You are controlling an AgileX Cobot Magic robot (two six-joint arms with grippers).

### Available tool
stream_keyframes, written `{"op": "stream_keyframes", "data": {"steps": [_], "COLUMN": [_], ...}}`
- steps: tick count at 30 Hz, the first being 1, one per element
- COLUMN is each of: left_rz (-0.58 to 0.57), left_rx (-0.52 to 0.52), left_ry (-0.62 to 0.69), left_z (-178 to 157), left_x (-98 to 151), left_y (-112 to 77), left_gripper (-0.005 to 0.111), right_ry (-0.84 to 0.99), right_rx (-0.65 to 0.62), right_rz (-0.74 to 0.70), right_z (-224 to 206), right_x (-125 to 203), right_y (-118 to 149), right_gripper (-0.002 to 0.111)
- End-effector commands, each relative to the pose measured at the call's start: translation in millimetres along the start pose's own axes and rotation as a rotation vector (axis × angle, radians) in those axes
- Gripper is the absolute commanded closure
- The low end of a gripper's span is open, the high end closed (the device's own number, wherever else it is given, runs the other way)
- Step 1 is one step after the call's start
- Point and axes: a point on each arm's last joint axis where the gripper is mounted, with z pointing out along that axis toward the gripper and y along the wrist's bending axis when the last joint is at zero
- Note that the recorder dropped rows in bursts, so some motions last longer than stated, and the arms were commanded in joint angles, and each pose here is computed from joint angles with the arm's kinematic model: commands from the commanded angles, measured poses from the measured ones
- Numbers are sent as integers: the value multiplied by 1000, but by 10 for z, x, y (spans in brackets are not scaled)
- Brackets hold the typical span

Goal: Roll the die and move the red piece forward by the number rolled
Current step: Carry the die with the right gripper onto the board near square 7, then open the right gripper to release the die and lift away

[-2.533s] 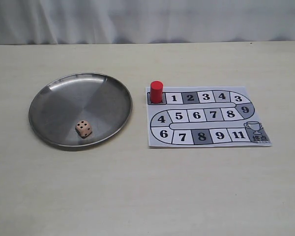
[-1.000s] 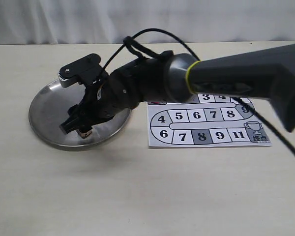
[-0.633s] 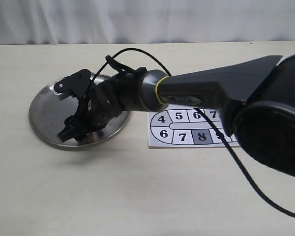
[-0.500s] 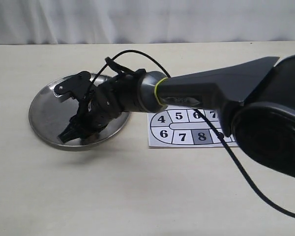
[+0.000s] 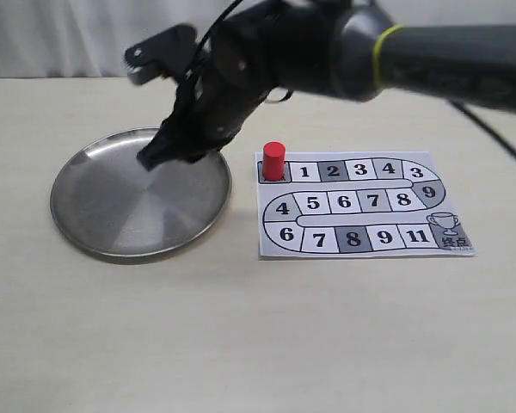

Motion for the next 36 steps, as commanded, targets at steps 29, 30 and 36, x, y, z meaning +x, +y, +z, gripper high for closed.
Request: {"op": "stream_keyframes", "data": {"steps": [29, 30, 36], "left_rz": [-2, -2, -2], "left_rx": [9, 9, 9], "left_ry": [-9, -9, -9], "left_z": [-1, -1, -1], "left_x": [-2, -2, -2], "left_y": [-6, -6, -6], "left_gripper": [107, 107, 107], "right_ry": [199, 195, 152], "right_rx": [176, 176, 188], "right_rz": [204, 204, 204], "right_z": [317, 310, 155], "right_x": [1084, 1077, 934], "right_y": [-1157, -1157, -1182], "right_gripper": [35, 31, 32]}}
